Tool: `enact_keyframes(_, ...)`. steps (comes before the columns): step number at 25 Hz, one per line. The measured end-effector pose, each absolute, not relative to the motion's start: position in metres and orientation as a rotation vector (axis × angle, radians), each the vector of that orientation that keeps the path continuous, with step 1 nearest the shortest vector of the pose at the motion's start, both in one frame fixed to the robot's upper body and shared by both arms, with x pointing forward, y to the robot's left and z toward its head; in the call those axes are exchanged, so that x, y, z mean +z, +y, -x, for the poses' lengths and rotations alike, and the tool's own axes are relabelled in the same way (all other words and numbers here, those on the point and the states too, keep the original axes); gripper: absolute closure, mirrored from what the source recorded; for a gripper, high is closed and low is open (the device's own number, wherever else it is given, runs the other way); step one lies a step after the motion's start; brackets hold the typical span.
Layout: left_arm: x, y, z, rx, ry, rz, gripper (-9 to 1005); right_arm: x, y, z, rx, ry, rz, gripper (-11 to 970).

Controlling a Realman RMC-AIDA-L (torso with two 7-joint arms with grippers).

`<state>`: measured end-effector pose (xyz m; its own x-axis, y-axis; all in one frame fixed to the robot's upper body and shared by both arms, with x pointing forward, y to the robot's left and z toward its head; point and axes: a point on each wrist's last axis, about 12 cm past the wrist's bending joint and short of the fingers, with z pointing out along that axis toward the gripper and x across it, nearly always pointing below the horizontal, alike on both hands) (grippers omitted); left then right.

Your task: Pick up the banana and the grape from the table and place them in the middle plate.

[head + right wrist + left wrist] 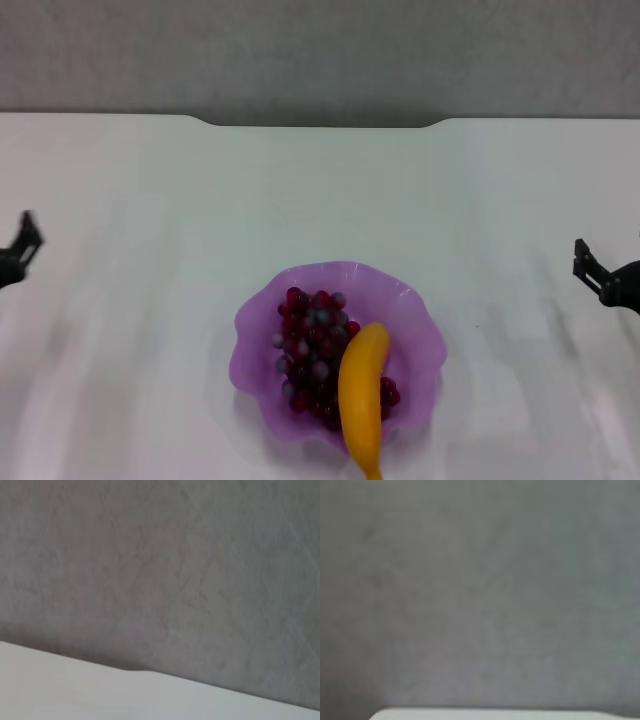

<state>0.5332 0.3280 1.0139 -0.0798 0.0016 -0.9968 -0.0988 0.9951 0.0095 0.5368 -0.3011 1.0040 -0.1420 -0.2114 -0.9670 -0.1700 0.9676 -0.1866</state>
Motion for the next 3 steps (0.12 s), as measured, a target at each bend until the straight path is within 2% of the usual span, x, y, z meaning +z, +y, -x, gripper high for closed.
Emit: enact_keyframes(3, 1.009, 0.3417, -0.5271, 0.097, 1.672, 0.129, 105, 1.004, -0.3014, -0.5365, -0.038, 1.72, 0.284, 65)
